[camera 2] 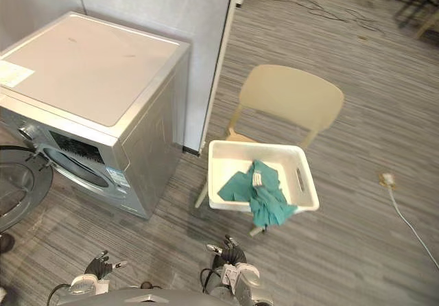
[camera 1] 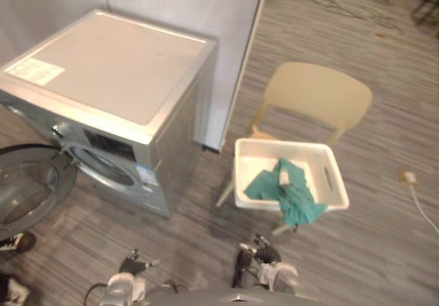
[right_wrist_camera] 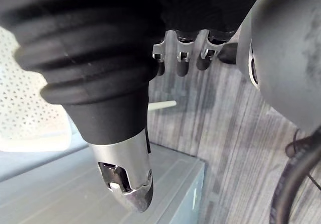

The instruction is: Pick up the laundry basket with both hands and put the clothes into the washing machine.

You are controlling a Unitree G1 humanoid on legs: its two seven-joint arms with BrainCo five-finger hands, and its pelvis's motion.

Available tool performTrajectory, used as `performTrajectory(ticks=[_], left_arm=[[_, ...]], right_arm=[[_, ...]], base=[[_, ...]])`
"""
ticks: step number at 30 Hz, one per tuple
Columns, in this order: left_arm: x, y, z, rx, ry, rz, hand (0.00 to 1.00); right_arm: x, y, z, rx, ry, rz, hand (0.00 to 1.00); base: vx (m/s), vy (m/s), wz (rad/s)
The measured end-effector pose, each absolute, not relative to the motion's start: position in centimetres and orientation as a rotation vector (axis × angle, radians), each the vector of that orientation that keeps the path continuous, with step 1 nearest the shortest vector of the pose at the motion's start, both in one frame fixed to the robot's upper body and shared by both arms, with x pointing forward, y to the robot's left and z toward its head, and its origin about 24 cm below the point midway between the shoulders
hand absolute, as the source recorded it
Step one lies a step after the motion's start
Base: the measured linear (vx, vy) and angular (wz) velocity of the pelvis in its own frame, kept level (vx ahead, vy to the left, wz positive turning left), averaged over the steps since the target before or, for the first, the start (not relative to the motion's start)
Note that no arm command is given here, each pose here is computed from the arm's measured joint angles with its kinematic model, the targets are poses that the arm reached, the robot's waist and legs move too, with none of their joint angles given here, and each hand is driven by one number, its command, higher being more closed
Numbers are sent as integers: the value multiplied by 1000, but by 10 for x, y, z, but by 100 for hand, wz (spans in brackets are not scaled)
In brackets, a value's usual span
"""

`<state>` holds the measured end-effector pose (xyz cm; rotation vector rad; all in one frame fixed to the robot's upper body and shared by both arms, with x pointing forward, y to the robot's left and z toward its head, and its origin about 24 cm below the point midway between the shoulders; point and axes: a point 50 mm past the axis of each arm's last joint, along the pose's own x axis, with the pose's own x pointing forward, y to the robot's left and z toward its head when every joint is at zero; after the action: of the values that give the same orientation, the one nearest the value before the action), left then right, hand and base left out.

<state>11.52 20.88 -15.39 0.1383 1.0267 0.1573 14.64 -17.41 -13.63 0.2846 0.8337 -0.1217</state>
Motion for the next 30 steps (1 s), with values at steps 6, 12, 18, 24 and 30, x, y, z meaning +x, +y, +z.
performTrajectory(ticks=[6, 12, 18, 24, 30], left_arm=[[115, 190, -156, 60, 1019, 160, 0], [141, 170, -144, 12, 898, 117, 0], [135, 188, -146, 68, 934, 132, 0], [117, 200, -152, 93, 1001, 164, 0], [106, 207, -156, 97, 1039, 155, 0]], right_arm=[[155, -185, -130, 303, 783, -161, 0], [154, -188, -130, 292, 791, -162, 0], [161, -175, -106, 346, 635, -133, 0], [165, -173, -49, 359, 343, -25, 0], [138, -190, 21, 282, 98, 146, 0]], base=[[272, -308, 16], [231, -92, -22], [186, 143, -29], [59, 85, -47], [-33, 9, -22]])
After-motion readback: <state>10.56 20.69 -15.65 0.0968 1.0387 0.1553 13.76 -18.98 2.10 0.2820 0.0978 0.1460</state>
